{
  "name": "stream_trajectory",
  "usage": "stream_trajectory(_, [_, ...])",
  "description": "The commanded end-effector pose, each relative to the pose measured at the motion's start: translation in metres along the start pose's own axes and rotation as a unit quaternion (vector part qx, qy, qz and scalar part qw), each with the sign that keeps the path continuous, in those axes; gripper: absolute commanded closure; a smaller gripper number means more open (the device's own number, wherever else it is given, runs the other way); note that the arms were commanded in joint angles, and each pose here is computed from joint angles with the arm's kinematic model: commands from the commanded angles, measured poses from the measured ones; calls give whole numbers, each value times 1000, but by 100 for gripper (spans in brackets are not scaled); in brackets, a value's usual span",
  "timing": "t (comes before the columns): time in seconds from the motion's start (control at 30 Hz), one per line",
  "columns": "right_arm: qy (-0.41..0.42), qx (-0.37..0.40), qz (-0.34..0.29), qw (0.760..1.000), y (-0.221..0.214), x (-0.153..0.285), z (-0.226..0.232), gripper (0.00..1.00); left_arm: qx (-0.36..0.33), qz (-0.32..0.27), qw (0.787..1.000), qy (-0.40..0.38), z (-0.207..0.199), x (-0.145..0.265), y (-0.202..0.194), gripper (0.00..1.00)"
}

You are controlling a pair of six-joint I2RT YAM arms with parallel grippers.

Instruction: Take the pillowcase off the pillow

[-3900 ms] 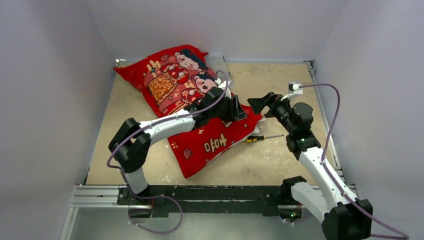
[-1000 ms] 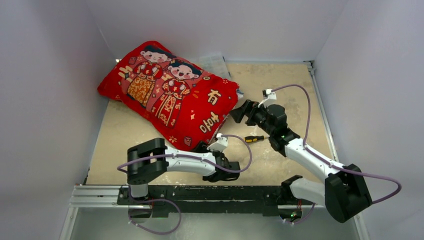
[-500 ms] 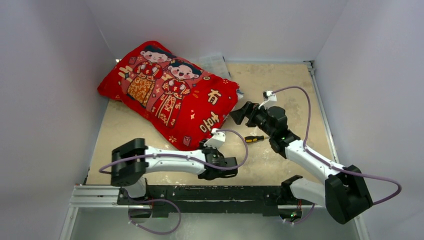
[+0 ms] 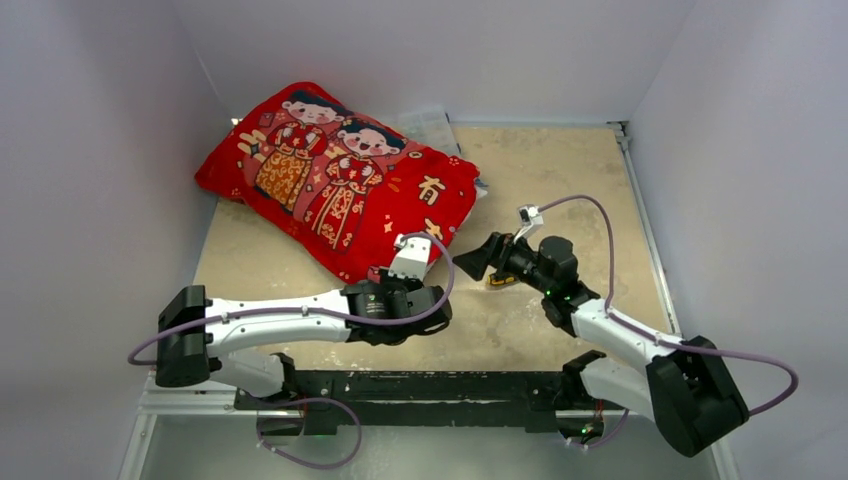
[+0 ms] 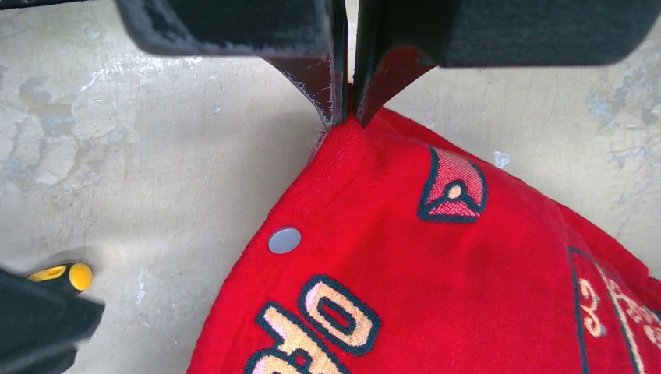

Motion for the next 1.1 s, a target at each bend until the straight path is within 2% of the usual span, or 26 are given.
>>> stream_trajectory(0.0, [100,-1,-12,995,-5,7,28,1,42,-4,998,-46,-12,5,9,100])
stream_trajectory(0.13, [167,-18,-11,986,-13,11,44,4,50,-3,997,-50,-12,5,8,100])
stream_trajectory(0.3, [178,-24,-15,984,-18,-3,48,11,64,-4,996,-59,-13,9,11,100])
stream_trajectory(0.6, [253,-58,10,966,-38,-25,62,14,87,-8,994,-73,-14,11,14,100])
stream_trajectory(0.87, [248,-78,16,965,-44,-54,65,6,96,1,992,-87,-13,10,6,100])
stream_trajectory(1.07, [244,-98,32,964,-57,-70,58,3,101,0,990,-96,-14,11,7,100])
Point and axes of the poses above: each gripper's point midway between its finger pads, its own x axis back along the fingers, its own z axis along the line the jaws close on, y = z × x, the point moved 3 cm from there along x, back along the fingers, and after that the axes turned 13 degrees about x, right-handed, at the moved point
